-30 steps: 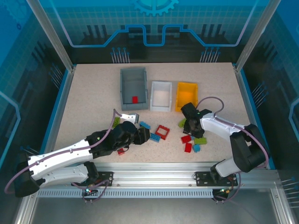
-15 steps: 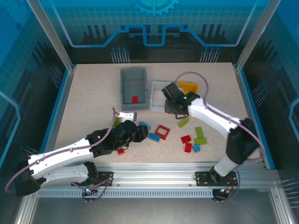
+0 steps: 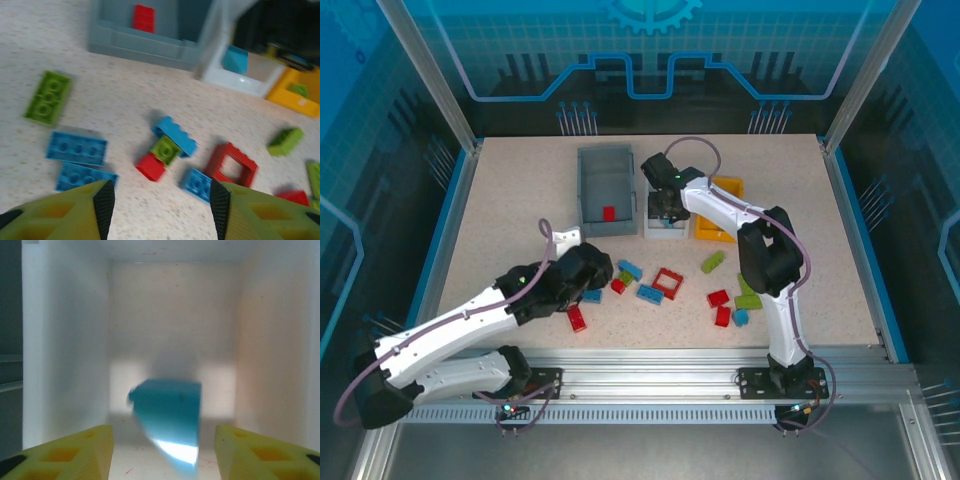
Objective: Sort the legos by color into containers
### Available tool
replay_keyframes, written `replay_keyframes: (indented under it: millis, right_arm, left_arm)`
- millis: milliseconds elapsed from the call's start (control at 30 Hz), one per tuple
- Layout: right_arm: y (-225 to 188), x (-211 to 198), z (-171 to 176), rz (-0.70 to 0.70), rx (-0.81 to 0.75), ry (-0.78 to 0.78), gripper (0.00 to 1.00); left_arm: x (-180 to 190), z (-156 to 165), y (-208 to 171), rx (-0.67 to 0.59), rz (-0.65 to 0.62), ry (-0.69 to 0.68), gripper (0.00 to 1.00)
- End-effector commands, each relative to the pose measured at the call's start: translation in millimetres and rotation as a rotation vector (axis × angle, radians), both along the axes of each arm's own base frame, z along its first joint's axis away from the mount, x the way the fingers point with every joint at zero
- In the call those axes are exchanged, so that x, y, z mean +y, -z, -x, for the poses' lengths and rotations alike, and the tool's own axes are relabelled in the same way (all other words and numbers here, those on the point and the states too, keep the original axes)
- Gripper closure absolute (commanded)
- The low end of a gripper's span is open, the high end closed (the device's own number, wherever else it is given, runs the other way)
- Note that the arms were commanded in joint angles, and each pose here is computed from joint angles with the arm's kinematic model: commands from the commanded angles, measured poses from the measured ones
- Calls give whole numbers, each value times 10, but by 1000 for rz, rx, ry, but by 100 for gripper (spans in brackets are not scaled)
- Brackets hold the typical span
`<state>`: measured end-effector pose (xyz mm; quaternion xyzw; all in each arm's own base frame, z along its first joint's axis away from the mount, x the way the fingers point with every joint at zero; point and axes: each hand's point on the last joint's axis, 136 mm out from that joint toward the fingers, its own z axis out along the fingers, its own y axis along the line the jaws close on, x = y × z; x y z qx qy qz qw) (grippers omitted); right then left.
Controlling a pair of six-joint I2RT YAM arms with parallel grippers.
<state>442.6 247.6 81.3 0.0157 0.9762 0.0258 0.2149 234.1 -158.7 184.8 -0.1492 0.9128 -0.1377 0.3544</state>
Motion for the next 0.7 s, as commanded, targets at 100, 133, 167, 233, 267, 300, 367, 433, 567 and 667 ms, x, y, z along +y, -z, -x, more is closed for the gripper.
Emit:
replay_keyframes:
  millis: [100, 133, 167, 233, 267, 300, 367, 433, 567, 667]
  right_arm:
    - [-326, 87, 98, -31, -32, -20, 37]
    - [-408, 97, 118, -39, -48, -21, 37]
    - [-495, 96, 139, -45, -65, -18, 38]
    - [-673, 93, 212, -57, -99, -16, 40]
    - [-792, 103, 269, -64, -128, -22, 40]
    - [-874, 107, 341, -67, -151, -32, 40]
    - [-1031, 173, 541, -82, -206, -86, 40]
    - [-1093, 295, 791, -112, -245, -185, 39]
    - [-1178, 823, 1533, -362, -295, -559, 33]
    - [-1186, 974, 2112, -438, -306, -749, 28]
  left_arm:
    - [280, 4, 156, 139, -16, -28, 43]
    - [302, -3, 174, 148, -23, -30, 43]
    - [331, -4, 201, 162, -27, -39, 42]
    - [394, 31, 299, 210, -28, -68, 41]
    - [421, 72, 377, 245, -20, -84, 40]
    - [435, 114, 454, 276, -13, -93, 40]
    - [461, 241, 639, 345, -4, -115, 40]
    - [450, 370, 839, 409, 20, -121, 41]
    - [389, 598, 1210, 530, 55, -113, 40]
    - [404, 725, 1376, 590, 43, -121, 39]
